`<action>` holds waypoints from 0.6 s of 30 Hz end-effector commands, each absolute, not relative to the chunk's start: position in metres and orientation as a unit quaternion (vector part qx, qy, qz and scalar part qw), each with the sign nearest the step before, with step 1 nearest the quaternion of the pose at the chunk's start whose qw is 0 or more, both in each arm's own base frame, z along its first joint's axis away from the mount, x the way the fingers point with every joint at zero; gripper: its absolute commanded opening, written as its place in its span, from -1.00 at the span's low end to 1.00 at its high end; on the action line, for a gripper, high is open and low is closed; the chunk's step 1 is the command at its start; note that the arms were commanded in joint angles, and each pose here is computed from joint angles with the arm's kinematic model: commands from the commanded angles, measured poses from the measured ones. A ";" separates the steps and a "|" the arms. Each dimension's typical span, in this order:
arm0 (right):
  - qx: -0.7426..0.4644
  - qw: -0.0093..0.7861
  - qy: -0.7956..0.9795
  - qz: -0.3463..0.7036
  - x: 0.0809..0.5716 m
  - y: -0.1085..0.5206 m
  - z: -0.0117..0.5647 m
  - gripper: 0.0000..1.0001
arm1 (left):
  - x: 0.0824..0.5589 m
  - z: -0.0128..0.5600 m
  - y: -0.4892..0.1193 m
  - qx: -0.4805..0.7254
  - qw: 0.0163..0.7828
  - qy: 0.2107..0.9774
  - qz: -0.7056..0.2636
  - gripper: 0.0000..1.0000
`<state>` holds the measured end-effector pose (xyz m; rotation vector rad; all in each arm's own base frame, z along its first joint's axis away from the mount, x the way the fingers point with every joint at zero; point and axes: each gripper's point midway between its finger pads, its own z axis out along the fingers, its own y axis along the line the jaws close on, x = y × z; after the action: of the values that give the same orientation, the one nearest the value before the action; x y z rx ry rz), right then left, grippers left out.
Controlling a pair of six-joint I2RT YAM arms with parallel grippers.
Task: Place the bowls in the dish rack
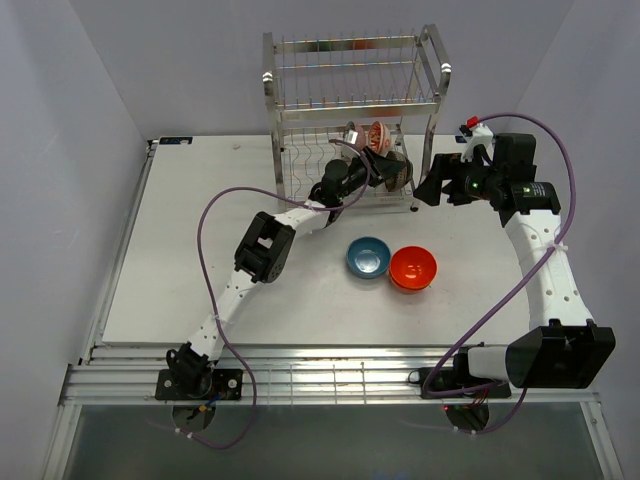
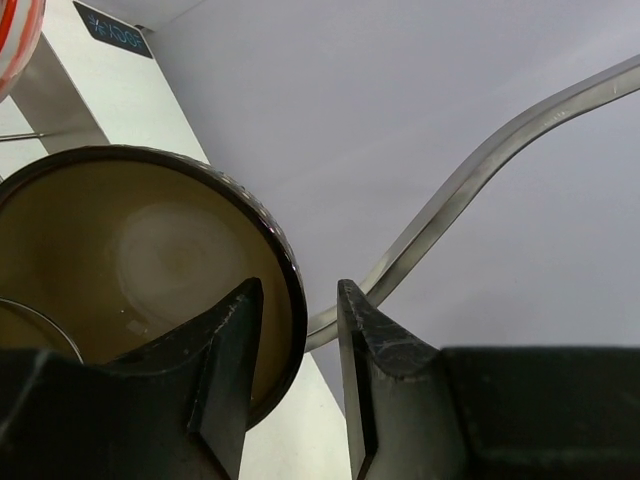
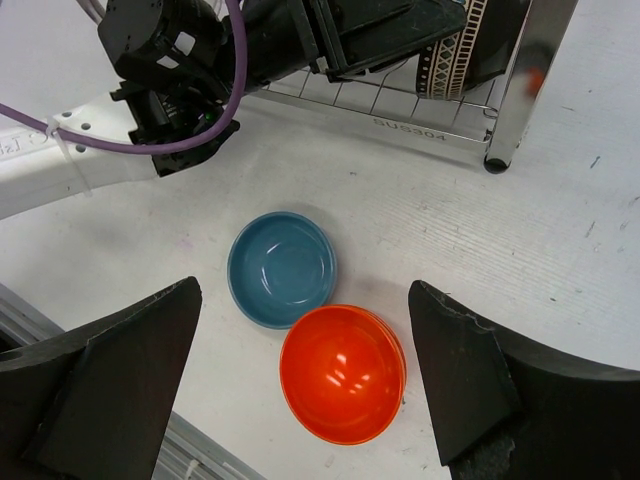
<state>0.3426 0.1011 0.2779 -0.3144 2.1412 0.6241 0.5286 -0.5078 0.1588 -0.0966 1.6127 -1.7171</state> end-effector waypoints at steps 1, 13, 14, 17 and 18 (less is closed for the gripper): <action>-0.136 0.434 0.853 0.256 0.340 0.103 0.281 0.80 | 0.519 0.217 -0.507 -0.006 0.406 0.596 -0.693 -0.07; -0.138 0.447 0.845 0.257 0.340 0.104 0.292 0.80 | 0.518 0.227 -0.484 -0.013 0.413 0.613 -0.673 0.32; -0.138 0.447 0.845 0.257 0.340 0.104 0.292 0.80 | 0.518 0.228 -0.483 -0.011 0.415 0.613 -0.672 0.40; -0.138 0.450 0.844 0.255 0.339 0.103 0.294 0.80 | 0.518 0.230 -0.480 -0.007 0.422 0.614 -0.667 0.58; -0.138 0.452 0.844 0.254 0.338 0.103 0.295 0.80 | 0.519 0.229 -0.478 -0.008 0.424 0.616 -0.664 0.64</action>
<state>0.3414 0.1013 0.2771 -0.3134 2.1469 0.6275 0.5237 -0.4893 0.1454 -0.0936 1.6804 -1.6555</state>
